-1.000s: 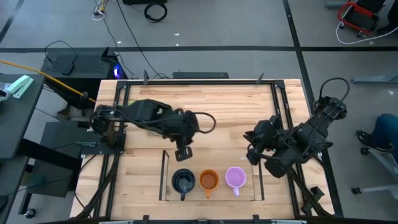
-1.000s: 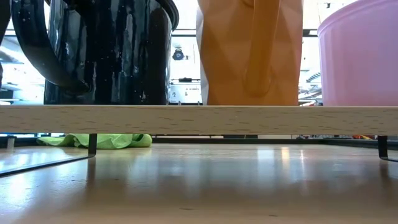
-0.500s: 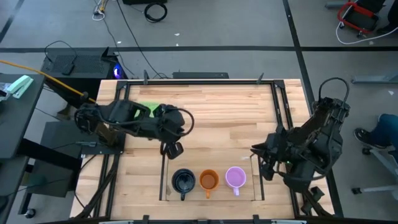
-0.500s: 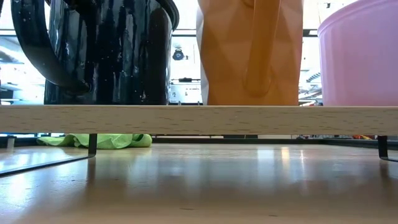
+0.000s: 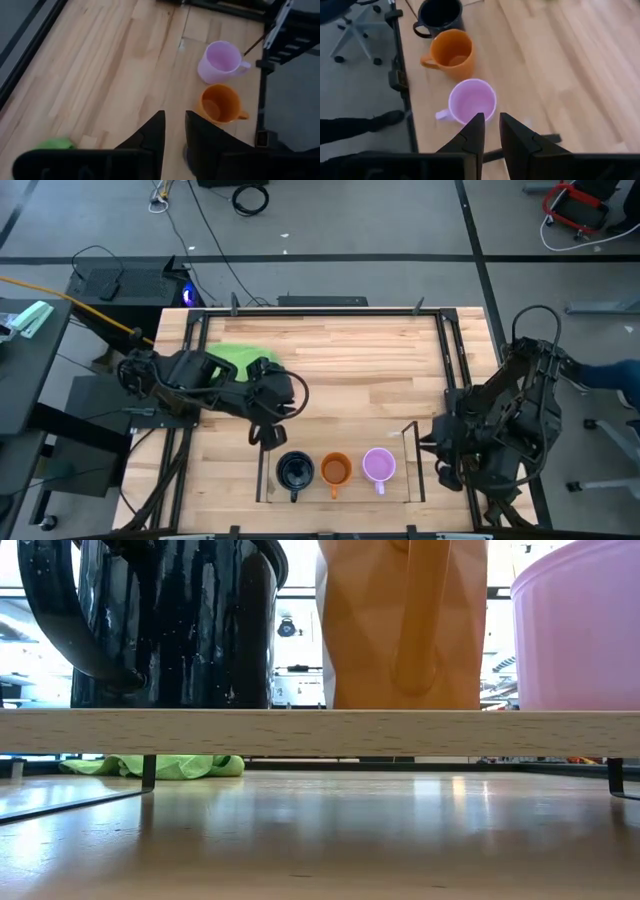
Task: Stack small to large cups/mugs on shelf
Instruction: Return to Home Position
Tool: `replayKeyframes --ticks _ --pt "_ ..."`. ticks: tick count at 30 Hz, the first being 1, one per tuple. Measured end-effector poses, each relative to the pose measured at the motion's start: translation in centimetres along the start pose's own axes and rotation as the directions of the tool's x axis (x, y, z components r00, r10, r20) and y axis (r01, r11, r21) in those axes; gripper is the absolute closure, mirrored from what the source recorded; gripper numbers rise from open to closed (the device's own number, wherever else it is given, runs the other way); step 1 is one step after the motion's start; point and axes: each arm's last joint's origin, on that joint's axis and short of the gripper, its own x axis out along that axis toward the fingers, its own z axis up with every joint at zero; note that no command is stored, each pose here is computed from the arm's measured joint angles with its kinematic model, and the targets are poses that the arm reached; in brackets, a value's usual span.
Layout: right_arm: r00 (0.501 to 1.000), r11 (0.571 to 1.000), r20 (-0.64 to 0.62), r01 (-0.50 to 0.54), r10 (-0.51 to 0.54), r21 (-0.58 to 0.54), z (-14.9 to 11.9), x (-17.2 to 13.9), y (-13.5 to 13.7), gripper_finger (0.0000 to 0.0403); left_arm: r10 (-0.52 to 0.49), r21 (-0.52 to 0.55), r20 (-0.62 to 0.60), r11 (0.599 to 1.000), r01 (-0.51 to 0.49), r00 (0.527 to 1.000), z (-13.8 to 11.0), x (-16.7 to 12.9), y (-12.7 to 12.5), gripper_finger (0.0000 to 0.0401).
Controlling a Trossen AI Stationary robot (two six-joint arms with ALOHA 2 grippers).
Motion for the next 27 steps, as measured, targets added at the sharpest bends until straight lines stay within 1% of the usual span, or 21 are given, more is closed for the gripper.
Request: replayKeyframes --ticks 3,5,7,12,16,20,23,27 --pt "1.000 1.000 -0.007 -0.011 0.011 0.022 -0.3 -0.2 0.1 0.0338 -0.024 0.001 0.038 1.000 0.024 0.999 0.4 0.0 -0.3 0.0317" --pt "1.000 1.000 0.012 -0.015 0.015 0.007 -0.6 -0.4 0.3 0.0338 -0.046 -0.005 0.067 0.999 0.047 0.997 0.6 -0.2 -0.6 0.0320" --pt "0.998 1.000 0.059 -0.013 0.013 -0.002 -0.9 -0.8 0.4 0.0338 -0.067 -0.004 0.086 0.998 0.067 0.994 0.6 -0.3 -1.0 0.0323" --pt "0.976 0.999 0.217 -0.036 0.027 0.034 -1.7 -2.2 0.5 0.0338 -0.128 0.028 0.146 0.992 0.125 0.981 0.5 -1.0 -2.6 0.0324" --pt "0.949 0.993 0.307 -0.098 0.074 0.061 -2.7 -3.8 0.2 0.0338 -0.137 0.062 0.206 0.990 0.127 0.969 0.2 -1.7 -3.7 0.0319" --pt "0.920 0.987 0.373 -0.150 0.119 0.054 -3.7 -5.1 0.2 0.0338 -0.125 0.070 0.235 0.991 0.112 0.964 -0.2 -2.1 -4.4 0.0314" --pt "0.898 0.983 0.418 -0.177 0.138 0.055 -4.2 -5.6 0.3 0.0338 -0.127 0.075 0.250 0.991 0.111 0.960 -0.4 -1.2 -5.1 0.0316" --pt "0.883 0.976 0.442 -0.208 0.159 0.064 -4.7 -6.1 0.3 0.0338 -0.125 0.087 0.241 0.990 0.107 0.963 -1.0 0.6 -6.0 0.0322"
